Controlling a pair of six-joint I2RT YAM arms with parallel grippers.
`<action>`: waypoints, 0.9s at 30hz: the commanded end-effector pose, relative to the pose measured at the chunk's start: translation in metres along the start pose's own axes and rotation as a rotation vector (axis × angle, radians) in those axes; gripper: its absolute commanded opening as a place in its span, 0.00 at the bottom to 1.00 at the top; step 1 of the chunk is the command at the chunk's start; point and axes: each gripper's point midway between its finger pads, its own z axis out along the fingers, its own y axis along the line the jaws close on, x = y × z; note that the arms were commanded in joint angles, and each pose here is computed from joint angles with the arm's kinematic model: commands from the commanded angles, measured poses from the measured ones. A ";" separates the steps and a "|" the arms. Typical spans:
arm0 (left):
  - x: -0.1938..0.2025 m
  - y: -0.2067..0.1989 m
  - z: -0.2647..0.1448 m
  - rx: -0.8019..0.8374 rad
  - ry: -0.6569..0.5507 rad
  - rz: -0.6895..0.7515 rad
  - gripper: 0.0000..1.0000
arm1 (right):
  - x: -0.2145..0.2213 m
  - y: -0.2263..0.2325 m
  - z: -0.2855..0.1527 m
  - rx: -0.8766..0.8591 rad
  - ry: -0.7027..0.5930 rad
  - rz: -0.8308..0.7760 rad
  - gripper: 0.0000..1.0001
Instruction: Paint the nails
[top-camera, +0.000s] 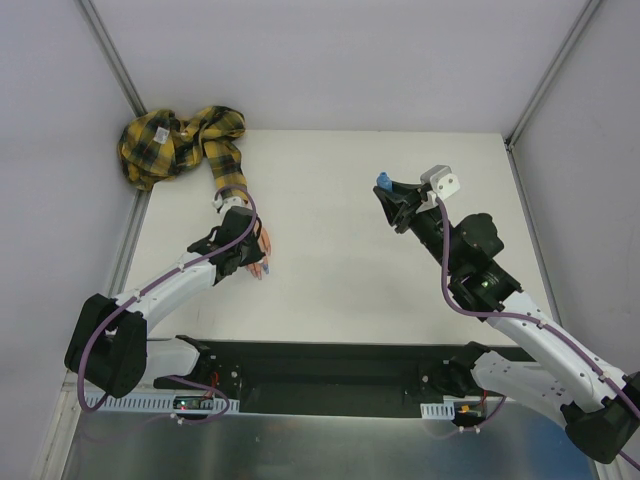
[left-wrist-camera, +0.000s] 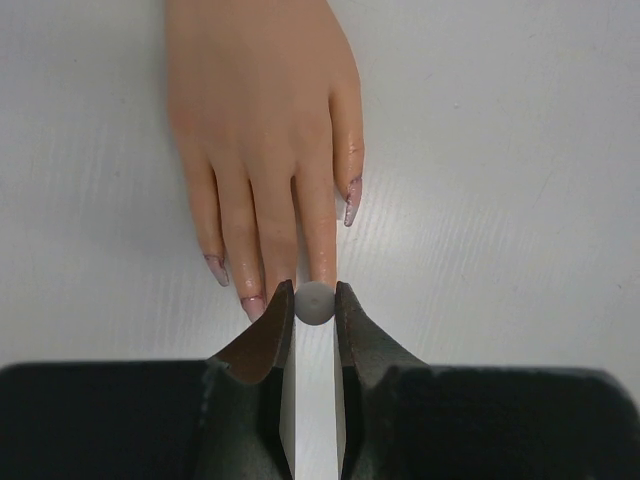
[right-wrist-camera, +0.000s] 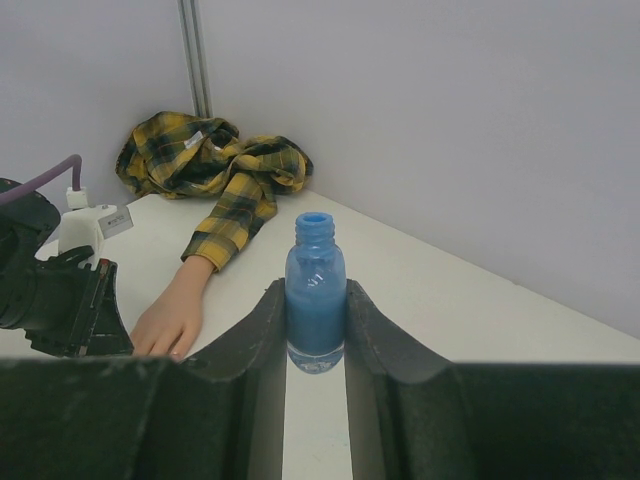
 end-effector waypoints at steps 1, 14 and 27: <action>-0.014 -0.020 -0.005 0.087 -0.014 -0.006 0.00 | -0.032 -0.002 0.001 0.001 -0.105 0.018 0.00; -0.022 -0.010 -0.003 0.026 -0.059 -0.015 0.00 | -0.031 -0.001 0.002 0.000 -0.102 0.018 0.00; -0.010 0.000 -0.008 0.010 -0.035 -0.012 0.00 | -0.032 -0.001 0.000 -0.002 -0.106 0.019 0.00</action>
